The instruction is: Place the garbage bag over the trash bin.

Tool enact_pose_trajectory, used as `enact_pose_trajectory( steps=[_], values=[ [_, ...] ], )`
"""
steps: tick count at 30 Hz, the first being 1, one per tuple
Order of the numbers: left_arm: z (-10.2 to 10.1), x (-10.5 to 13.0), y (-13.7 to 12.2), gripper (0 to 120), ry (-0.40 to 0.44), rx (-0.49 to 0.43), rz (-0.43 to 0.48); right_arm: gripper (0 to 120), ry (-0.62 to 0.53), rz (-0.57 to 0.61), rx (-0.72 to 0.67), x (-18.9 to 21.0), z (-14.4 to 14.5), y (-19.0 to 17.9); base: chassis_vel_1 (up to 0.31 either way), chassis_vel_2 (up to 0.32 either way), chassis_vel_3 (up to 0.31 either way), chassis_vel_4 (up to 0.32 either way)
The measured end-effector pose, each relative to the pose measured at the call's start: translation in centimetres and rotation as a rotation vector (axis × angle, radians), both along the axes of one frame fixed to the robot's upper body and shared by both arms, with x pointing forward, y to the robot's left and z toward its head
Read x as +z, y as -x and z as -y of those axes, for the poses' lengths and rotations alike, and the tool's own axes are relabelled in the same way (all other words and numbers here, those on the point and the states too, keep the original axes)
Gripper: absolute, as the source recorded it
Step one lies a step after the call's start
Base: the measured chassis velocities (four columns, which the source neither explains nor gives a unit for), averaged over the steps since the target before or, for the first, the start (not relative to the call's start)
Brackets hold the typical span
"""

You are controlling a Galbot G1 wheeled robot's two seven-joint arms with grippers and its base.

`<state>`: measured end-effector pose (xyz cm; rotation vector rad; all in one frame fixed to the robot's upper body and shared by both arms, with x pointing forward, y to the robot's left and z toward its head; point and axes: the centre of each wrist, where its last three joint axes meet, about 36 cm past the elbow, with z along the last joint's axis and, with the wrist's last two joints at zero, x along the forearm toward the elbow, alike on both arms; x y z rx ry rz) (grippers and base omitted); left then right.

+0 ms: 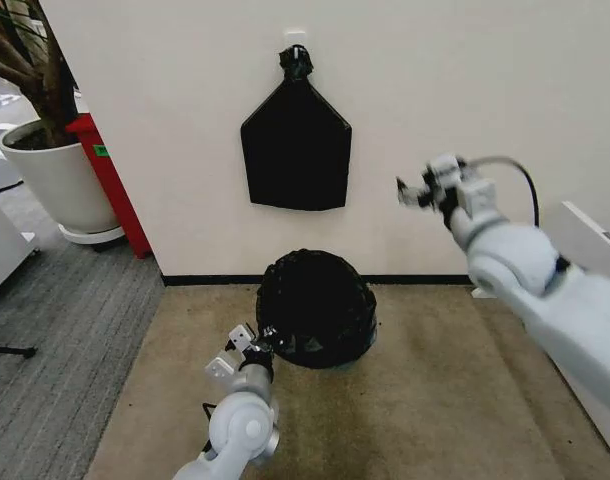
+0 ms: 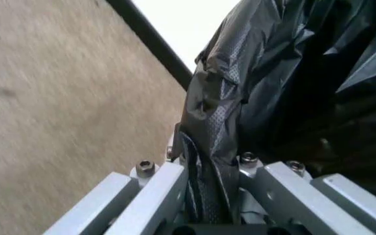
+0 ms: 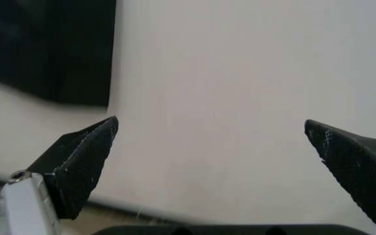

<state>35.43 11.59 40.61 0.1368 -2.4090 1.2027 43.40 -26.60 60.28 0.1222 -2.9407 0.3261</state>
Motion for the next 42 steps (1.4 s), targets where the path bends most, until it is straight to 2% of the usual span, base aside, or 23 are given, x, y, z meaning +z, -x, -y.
enact_pose_trajectory(
  steps=[4, 10, 23, 25, 28, 34, 42],
  values=[
    [1.1, 0.3, 0.3, 1, 0.062, -0.002, -0.041, 100, -0.101, -0.048, -0.053, -1.5, 0.8, 2.6, 0.0, 0.0, 0.0, 0.0],
    [2.0, 0.5, 0.5, 1, 0.089, 0.013, -0.058, 100, -0.157, -0.084, -0.094, -3.2, 1.5, 4.8, 0.0, 0.0, 0.0, 0.0],
    [1.7, -0.5, -0.2, 1, 0.051, 0.047, -0.042, 100, -0.215, -0.223, -0.002, -5.5, 1.3, 7.3, 0.0, 0.0, 0.0, 0.0],
    [1.6, -0.6, -0.3, 1, 0.048, 0.046, -0.035, 100, -0.258, -0.297, 0.042, -6.3, 0.7, 7.3, 0.0, 0.0, 0.0, 0.0],
    [1.6, -0.5, -0.5, 1, 0.046, 0.047, -0.027, 100, -0.257, -0.378, 0.065, -8.4, 0.1, 7.0, 0.0, 0.0, 0.0, 0.0],
    [1.2, -0.4, -0.6, 1, 0.037, 0.049, -0.019, 100, -0.22, -0.451, 0.085, -11.0, -0.2, 7.0, 0.0, 0.0, 0.0, 0.0],
    [0.9, -0.9, -1.0, 1, 0.026, 0.054, -0.017, 100, -0.228, -0.467, 0.094, -11.5, -0.8, 8.2, 0.0, 0.0, 0.0, 0.0]
  ],
)
